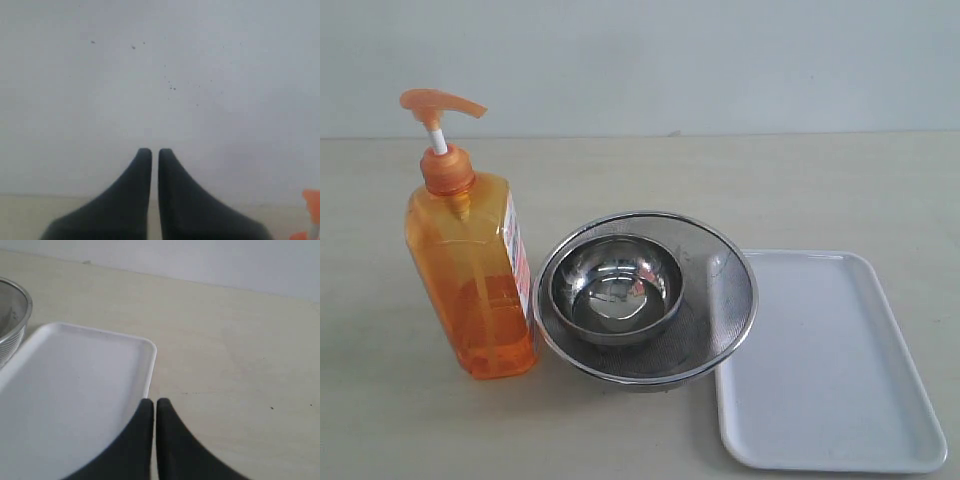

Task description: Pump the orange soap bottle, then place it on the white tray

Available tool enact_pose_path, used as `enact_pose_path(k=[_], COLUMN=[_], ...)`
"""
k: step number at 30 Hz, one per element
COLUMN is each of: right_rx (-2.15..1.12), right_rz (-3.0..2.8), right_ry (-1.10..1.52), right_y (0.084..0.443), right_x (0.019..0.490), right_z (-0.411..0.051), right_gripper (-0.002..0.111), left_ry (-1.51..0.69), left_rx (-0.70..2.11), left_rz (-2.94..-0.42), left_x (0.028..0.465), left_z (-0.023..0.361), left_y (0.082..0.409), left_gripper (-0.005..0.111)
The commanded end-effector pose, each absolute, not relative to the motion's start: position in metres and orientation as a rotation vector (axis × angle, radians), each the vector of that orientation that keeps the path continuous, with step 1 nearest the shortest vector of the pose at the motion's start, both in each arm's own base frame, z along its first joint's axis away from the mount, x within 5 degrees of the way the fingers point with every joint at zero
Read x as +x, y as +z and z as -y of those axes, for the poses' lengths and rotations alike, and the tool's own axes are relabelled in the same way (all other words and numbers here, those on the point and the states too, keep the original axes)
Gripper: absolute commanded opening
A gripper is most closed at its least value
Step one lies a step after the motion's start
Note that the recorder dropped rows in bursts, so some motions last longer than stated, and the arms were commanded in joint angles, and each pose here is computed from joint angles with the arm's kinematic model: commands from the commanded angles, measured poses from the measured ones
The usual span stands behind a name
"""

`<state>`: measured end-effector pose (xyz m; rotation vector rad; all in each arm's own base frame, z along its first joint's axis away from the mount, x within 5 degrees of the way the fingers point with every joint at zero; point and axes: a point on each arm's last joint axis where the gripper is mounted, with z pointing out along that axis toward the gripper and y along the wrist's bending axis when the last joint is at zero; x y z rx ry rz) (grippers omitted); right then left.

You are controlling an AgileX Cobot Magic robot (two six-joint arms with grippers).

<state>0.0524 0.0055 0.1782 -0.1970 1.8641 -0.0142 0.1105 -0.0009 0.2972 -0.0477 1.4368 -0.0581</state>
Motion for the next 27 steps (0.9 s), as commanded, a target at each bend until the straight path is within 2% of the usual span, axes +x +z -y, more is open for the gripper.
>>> enact_pose_path(k=[1, 5, 10, 15, 22, 27], right_rx=[-0.199, -0.199, -0.2, -0.2, -0.2, -0.2], right_rz=[-1.846, -1.846, -1.85, -1.85, -1.85, -1.85], right_ry=[-0.023, -0.023, -0.022, -0.022, -0.022, -0.022], right_y=[0.181, 0.181, 0.181, 0.181, 0.181, 0.181], right_x=[0.052, 0.052, 0.052, 0.052, 0.052, 0.052], right_z=[-0.005, -0.005, -0.005, -0.005, -0.005, -0.005], right_gripper=[0.0, 0.0, 0.0, 0.0, 0.0, 0.0], left_ry=[-0.06, -0.089, -0.268, -0.426, -0.813, -0.777], left_rx=[-0.025, -0.013, 0.057, 0.309, 0.419, 0.39], left_rz=[-1.597, -1.754, -1.851, -1.964, -2.173, -2.239], left_x=[0.12, 0.129, 0.132, 0.12, 0.09, 0.094], left_z=[0.003, 0.007, 0.028, 0.058, 0.085, 0.086], left_y=[0.292, 0.294, 0.295, 0.285, 0.272, 0.242], left_gripper=[0.005, 0.005, 0.005, 0.005, 0.005, 0.005])
